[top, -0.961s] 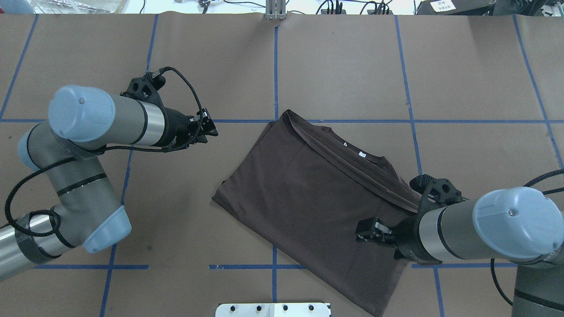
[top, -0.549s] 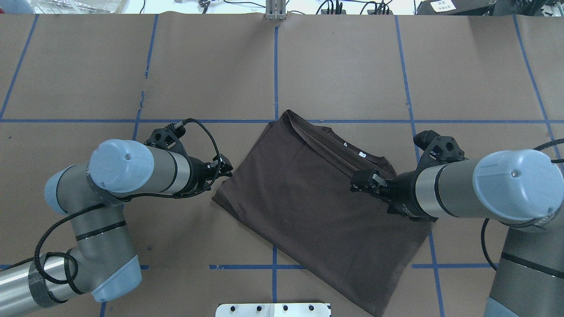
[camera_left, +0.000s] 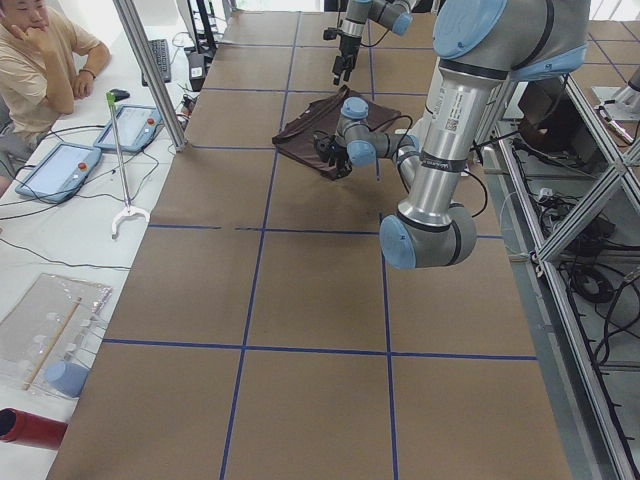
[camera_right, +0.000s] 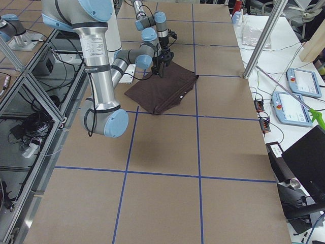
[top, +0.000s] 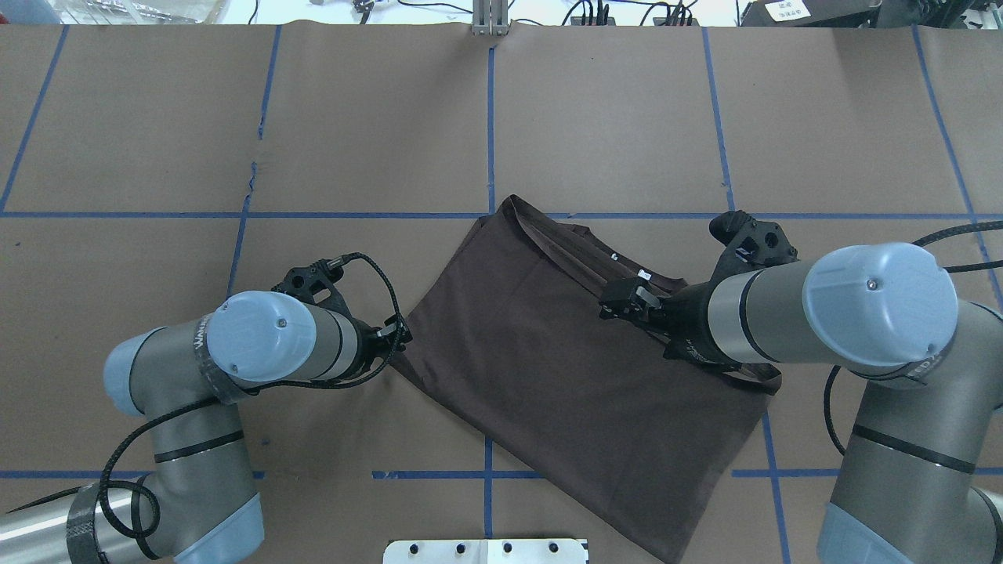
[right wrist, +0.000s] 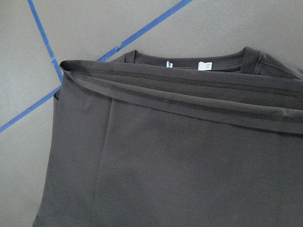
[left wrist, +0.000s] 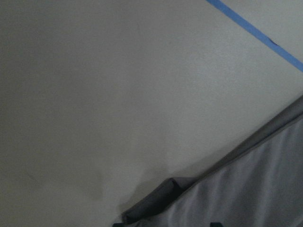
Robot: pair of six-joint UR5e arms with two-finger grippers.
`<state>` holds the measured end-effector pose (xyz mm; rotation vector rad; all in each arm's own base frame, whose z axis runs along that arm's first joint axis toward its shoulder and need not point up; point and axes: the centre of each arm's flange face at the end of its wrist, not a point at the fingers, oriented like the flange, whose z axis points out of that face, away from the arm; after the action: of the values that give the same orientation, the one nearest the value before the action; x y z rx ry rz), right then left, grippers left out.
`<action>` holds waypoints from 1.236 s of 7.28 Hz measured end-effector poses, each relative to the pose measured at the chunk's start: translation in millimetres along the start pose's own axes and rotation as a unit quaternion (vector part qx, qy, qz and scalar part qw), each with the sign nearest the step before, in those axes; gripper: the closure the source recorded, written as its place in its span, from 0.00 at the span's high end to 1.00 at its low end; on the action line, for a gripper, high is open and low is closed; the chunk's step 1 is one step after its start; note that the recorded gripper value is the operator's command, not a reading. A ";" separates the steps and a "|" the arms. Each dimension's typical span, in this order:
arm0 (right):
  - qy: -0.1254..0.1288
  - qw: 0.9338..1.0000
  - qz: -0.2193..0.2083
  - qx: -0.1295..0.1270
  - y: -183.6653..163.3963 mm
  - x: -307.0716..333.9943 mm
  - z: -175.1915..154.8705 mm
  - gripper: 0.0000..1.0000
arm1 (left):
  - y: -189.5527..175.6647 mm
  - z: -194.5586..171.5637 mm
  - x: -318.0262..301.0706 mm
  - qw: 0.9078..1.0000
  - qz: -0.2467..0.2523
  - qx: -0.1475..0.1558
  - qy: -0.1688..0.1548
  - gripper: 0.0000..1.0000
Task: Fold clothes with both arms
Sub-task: 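Bring the left gripper to the shirt's other side while the right gripper holds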
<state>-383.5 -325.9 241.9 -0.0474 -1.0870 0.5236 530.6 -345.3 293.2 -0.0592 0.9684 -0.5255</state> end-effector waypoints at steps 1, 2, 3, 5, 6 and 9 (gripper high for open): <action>0.001 1.000 0.000 0.000 -0.3 -0.3 1.4 1.00 | 4.1 5.0 1.1 1.000 0.002 -0.001 -0.005 0.53; 0.002 1.000 0.000 0.000 -0.7 -0.2 2.4 1.00 | 6.2 7.3 3.6 1.000 0.003 -0.002 -0.006 0.50; 0.002 1.000 0.000 0.001 -1.4 -0.1 2.6 1.00 | 7.3 9.0 6.3 1.000 0.003 -0.002 -0.006 0.49; 0.006 1.000 0.001 0.002 -3.1 1.3 4.8 1.00 | 6.7 14.2 8.4 1.000 0.006 0.001 -0.009 0.39; 0.008 1.000 0.002 0.003 -4.0 2.4 6.3 1.00 | 5.4 17.0 8.3 1.000 0.007 0.006 -0.011 0.18; 0.013 1.000 0.005 0.007 -7.3 4.5 7.9 1.00 | -0.5 18.1 7.2 1.000 0.015 0.015 -0.013 0.00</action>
<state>-385.9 -332.0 251.4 -0.0462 -1.0581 0.5380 548.0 -352.3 298.2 -0.0257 0.9346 -0.5104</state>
